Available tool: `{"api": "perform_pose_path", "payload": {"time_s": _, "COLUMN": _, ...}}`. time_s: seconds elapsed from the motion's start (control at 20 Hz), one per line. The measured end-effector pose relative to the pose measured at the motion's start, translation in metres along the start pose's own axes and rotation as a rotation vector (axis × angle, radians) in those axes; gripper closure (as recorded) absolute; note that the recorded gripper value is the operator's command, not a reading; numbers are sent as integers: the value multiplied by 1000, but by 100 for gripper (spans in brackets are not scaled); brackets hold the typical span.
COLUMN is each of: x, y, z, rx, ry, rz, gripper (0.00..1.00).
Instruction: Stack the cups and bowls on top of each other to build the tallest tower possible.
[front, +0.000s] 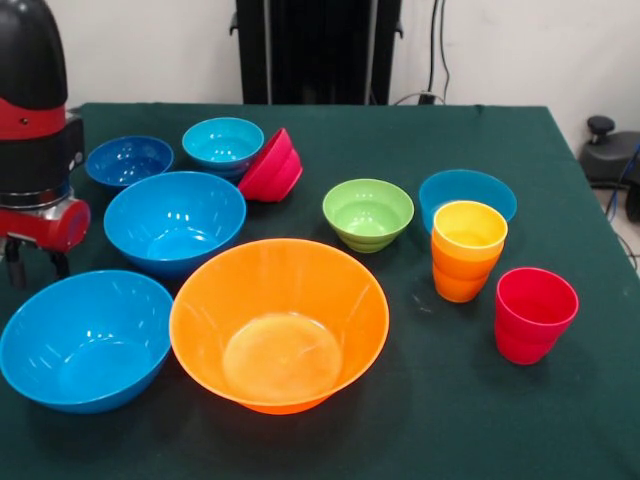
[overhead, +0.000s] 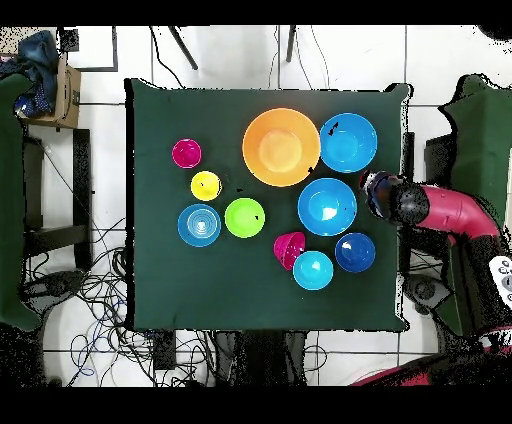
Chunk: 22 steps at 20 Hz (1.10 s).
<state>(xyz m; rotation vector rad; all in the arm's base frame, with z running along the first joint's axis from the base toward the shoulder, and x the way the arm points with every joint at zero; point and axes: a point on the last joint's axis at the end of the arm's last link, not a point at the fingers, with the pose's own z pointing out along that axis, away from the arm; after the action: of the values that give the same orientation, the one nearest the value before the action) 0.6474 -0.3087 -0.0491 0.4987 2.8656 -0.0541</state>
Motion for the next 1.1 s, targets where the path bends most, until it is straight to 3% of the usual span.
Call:
{"api": "perform_pose_path", "payload": {"time_s": 0.35, "x": -1, "y": 1, "z": -1, "rx": 0, "ry": -1, "rz": -2, "gripper": 0}}
{"api": "perform_pose_path", "payload": {"time_s": 1.1, "x": -11, "y": -44, "z": -66, "rx": 32, "ry": 13, "rz": 59, "gripper": 0}}
